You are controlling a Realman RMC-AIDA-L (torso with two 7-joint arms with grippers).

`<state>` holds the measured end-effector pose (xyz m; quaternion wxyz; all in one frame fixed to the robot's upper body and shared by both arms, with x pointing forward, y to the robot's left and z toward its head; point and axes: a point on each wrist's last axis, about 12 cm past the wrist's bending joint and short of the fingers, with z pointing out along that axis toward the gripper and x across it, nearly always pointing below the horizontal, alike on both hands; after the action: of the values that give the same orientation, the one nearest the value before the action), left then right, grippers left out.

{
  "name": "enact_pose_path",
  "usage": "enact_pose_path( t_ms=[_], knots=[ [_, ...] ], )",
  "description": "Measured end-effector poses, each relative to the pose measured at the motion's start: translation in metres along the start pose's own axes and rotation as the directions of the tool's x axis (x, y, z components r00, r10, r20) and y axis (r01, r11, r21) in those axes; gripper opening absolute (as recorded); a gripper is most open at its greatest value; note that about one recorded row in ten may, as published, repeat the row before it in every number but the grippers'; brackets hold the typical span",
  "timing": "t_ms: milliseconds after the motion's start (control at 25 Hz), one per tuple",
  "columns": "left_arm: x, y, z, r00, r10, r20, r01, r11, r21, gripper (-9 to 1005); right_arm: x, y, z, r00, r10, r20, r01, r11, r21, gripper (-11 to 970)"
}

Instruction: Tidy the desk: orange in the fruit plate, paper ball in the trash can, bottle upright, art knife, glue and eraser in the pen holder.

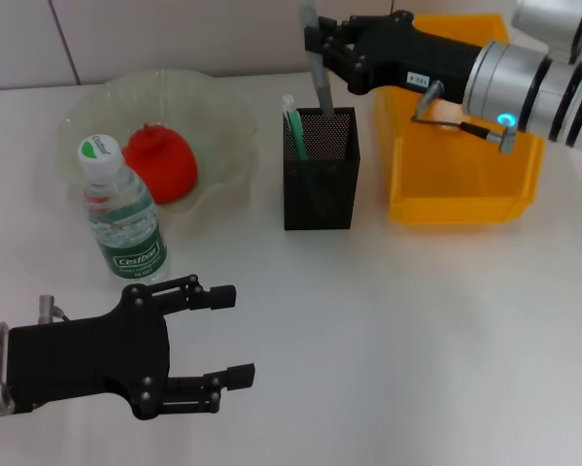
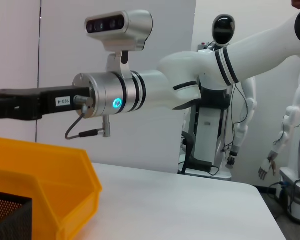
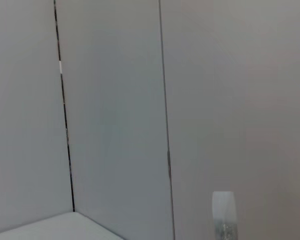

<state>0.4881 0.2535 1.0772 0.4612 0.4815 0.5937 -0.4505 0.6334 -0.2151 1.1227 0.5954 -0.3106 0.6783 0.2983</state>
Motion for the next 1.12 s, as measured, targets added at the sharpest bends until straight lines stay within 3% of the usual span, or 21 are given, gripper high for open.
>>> enact_pose_path(
  t_ms=[1120],
  knots=[
    [0.004, -0.003, 0.002, 1.000, 0.005, 0.011, -0.005, 1.000, 0.011, 810, 0.034, 0.013, 0.002, 0.995, 0.041, -0.085, -0.039, 0.999, 0.023, 124]
  ],
)
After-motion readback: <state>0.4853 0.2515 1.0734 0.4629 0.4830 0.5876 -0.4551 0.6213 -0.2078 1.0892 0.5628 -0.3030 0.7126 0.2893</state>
